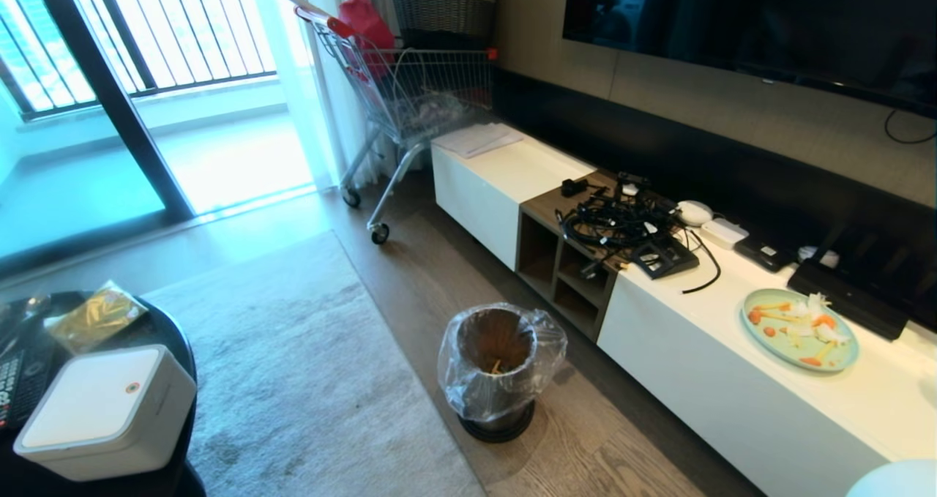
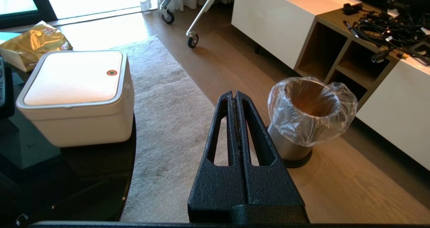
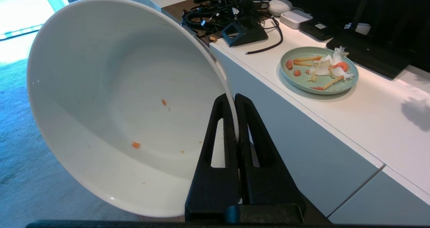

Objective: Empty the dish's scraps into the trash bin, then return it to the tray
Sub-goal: Put the bowl back to the table

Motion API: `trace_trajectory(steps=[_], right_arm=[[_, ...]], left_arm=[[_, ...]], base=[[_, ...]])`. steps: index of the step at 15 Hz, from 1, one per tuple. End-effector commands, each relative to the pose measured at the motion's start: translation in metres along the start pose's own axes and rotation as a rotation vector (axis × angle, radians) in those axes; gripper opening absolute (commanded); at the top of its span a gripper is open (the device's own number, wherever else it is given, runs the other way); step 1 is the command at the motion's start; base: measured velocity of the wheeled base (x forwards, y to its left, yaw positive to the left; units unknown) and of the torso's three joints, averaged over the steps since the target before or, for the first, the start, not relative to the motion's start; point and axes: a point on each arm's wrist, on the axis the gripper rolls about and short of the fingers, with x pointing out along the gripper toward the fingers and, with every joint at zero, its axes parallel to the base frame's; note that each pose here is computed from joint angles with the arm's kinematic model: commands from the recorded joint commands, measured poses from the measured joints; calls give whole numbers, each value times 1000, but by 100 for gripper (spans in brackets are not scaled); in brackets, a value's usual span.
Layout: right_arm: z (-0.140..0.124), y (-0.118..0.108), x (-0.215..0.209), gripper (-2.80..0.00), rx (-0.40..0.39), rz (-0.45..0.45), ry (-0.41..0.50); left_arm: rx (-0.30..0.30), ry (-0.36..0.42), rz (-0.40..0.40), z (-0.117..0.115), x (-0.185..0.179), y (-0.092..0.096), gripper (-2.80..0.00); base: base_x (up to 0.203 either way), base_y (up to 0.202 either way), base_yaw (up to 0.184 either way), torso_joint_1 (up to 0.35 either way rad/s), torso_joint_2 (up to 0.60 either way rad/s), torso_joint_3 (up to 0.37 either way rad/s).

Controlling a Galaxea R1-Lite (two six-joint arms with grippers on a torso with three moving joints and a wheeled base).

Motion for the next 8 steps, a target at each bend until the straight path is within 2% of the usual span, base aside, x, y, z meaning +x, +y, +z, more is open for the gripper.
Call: trace_trajectory(steps=[1,8], right_arm=[[0,0,0,-280,0,0,0],[0,0,0,-280,0,1,0]], left_arm=[[-1,-1,1,0,0,0,-280],[-1,-1,1,0,0,0,-280]], base=[[-184,0,-4,7,7,-7],[-187,0,-1,-1,3,4]])
